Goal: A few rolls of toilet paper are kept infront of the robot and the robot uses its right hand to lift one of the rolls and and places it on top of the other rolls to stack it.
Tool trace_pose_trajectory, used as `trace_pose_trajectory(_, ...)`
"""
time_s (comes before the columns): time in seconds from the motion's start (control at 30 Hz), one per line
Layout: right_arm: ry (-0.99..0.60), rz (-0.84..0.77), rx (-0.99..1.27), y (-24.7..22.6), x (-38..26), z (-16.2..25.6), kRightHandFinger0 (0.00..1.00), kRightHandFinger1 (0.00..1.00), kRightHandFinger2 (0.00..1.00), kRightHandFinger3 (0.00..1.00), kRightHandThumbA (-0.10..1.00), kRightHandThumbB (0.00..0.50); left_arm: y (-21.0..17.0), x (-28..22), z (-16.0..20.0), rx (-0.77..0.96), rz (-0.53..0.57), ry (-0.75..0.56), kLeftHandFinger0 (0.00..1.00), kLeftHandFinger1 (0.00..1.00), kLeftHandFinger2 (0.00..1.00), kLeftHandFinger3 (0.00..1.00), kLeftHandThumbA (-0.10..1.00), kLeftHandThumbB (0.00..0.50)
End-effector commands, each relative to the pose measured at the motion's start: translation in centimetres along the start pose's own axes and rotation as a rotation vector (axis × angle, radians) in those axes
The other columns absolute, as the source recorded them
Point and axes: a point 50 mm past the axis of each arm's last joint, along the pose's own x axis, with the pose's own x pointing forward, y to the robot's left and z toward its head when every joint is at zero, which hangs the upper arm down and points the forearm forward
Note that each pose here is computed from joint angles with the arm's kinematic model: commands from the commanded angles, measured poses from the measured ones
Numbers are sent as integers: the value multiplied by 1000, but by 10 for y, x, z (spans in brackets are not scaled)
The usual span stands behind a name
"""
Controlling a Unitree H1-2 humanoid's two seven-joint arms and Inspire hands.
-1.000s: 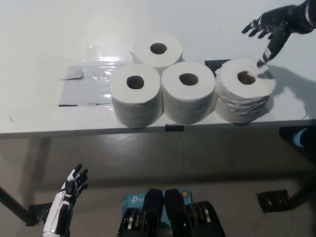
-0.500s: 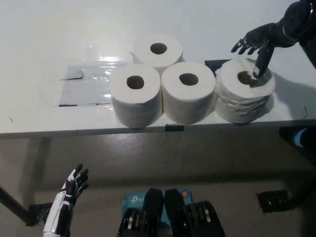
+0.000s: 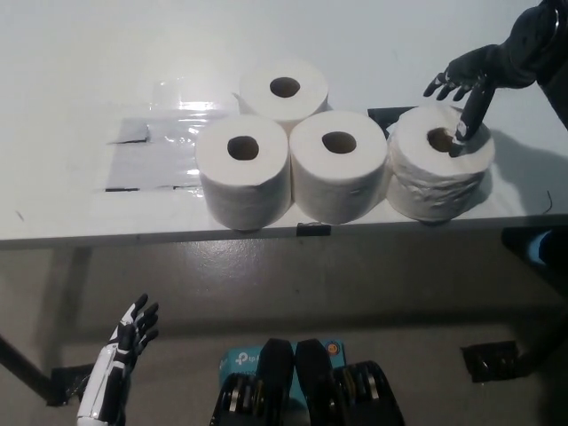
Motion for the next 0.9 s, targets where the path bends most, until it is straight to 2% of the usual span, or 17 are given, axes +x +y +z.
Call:
trace_pose_trajectory(0.0,-41,-139,-53,-49,-40,20,1000,1000,1000,1000,1000,386,8,1,10,15,-4,-55,1000,1000,1000,1000,1000,155)
trace_pose_trajectory(0.2,-83,-134,-15,-52,-44,18,1000,1000,1000,1000,1000,416,7,1,9,21,-12,-57,1000,1000,1000,1000,1000,150)
trace_pose_trajectory(0.3,-107,-130,-11,-53,-44,18,1000,1000,1000,1000,1000,369,7,1,9,25,-9,-57,1000,1000,1000,1000,1000,147)
trace_pose_trajectory(0.4,-96,-138,-15,-56,-45,20,1000,1000,1000,1000,1000,396,7,0,10,27,-11,-55,1000,1000,1000,1000,1000,150)
trace_pose_trajectory(0.5,-78,-160,-2,-59,-48,22,1000,1000,1000,1000,1000,393,8,1,10,29,-7,-56,1000,1000,1000,1000,1000,159)
trace_pose_trajectory(0.63,-68,-177,14,-58,-47,23,1000,1000,1000,1000,1000,424,7,1,10,27,-12,-53,1000,1000,1000,1000,1000,152)
trace_pose_trajectory(0.7,-92,-150,15,-54,-43,23,1000,1000,1000,1000,1000,392,6,0,10,24,-13,-57,1000,1000,1000,1000,1000,139)
trace_pose_trajectory(0.87,-93,-139,9,-48,-36,22,1000,1000,1000,1000,1000,366,6,-1,11,23,-15,-56,1000,1000,1000,1000,1000,136)
